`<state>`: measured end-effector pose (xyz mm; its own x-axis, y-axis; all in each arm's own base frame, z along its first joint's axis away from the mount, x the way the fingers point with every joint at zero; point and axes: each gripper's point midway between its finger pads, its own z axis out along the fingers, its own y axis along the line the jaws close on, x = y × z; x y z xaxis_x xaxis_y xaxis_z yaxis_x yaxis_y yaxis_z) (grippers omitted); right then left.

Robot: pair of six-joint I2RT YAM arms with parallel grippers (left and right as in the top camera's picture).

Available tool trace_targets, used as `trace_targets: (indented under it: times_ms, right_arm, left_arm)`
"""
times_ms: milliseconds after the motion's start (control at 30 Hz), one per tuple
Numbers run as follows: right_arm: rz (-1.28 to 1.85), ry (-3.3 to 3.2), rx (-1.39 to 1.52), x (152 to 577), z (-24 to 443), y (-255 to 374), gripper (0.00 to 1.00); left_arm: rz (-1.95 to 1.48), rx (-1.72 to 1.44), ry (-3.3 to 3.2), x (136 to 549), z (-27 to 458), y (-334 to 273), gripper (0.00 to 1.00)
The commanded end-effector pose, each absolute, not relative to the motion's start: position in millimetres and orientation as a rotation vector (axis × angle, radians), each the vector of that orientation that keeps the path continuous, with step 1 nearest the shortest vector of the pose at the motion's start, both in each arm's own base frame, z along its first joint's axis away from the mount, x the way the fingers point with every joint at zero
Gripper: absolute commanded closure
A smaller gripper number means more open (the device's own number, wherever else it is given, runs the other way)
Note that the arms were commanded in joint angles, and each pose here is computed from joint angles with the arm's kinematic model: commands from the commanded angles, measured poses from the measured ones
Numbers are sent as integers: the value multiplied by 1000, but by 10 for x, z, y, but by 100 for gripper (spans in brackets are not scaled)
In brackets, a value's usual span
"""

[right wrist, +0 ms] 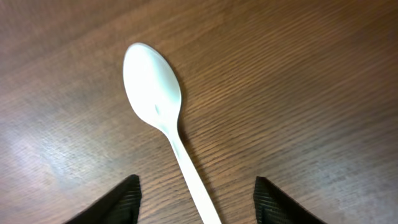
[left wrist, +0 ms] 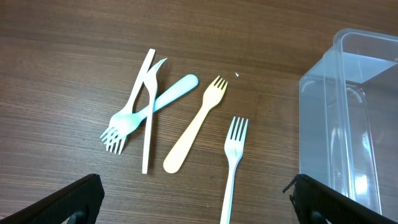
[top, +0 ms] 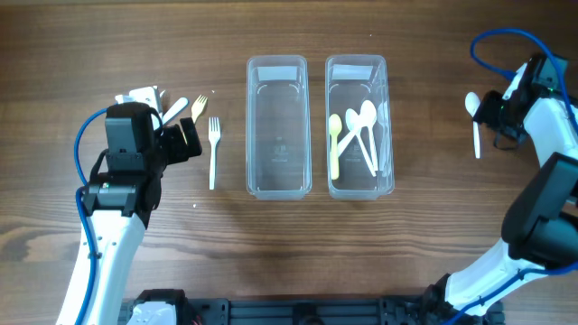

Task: Pack container
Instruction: 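Grasp the last white spoon with the right gripper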

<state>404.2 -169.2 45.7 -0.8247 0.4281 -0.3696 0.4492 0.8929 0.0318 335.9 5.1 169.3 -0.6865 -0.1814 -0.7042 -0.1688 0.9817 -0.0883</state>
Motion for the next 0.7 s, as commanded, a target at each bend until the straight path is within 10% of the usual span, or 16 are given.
trace_targets:
  times_ms: [0, 667]
  right_arm:
    - [-51, 2747, 547, 4014, 292, -1620, 50]
    - [-40, 2859, 446, 3909, -25, -1558, 65]
  left_arm:
    - [-2, -228, 2321, 3404, 1780, 88, 0]
    - [-2, -228, 2321, 3404, 1780, 88, 0]
